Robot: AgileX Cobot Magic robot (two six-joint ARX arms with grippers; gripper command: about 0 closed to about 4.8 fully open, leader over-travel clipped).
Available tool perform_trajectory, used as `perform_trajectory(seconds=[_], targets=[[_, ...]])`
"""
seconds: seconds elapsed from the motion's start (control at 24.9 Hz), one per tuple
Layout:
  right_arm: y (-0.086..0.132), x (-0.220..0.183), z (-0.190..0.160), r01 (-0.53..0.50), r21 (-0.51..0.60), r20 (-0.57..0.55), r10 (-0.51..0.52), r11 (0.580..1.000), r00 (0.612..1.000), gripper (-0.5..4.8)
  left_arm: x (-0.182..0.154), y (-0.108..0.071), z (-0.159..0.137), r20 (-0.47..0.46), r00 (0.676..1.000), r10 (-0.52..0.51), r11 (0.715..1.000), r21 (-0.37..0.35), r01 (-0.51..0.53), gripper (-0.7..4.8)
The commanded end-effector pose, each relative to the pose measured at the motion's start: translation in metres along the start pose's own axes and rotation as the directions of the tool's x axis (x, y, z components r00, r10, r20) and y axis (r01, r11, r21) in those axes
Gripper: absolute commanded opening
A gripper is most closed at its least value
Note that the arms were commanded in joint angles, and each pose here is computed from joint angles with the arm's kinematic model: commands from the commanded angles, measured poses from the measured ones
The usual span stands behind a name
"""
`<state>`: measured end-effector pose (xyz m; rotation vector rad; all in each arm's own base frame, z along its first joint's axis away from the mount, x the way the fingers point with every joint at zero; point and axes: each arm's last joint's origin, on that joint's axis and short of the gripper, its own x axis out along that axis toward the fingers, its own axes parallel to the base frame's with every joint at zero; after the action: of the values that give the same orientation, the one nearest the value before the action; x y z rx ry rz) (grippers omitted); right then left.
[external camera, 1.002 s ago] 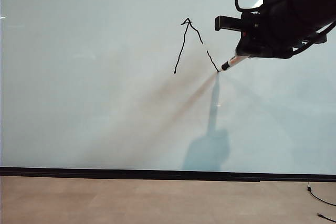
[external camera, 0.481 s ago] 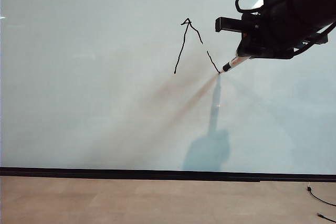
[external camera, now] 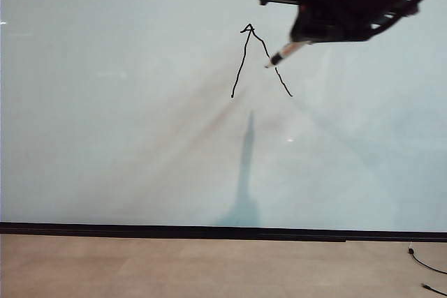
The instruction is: Pick up the pen on the shelf to the right of the whiteboard and write the letter A.
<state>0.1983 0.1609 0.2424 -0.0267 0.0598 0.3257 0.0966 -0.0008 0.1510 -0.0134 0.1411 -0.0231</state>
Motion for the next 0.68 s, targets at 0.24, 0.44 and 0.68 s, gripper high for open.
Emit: perform_trajectory(seconds=[0.24,0.44,0.68], targets=[[0.006,0.022,0.011,-0.068,-0.094,0.017,0.070,0.993,0.997,-0.09,0.000,0.000,0.002,0.010,1.000,0.000,1.000,0.004,0.000,-0.04],[0.006,0.030,0.011,-0.096,-0.124,0.010,0.098,0.988,0.995,-0.09,0.000,0.000,0.002,0.010,1.000,-0.001,1.000,0.004,0.000,-0.05],[0.001,0.037,0.018,-0.100,-0.131,0.041,0.106,0.986,0.994,-0.09,0.000,0.000,0.002,0.010,1.000,-0.001,1.000,0.004,0.000,-0.04]])
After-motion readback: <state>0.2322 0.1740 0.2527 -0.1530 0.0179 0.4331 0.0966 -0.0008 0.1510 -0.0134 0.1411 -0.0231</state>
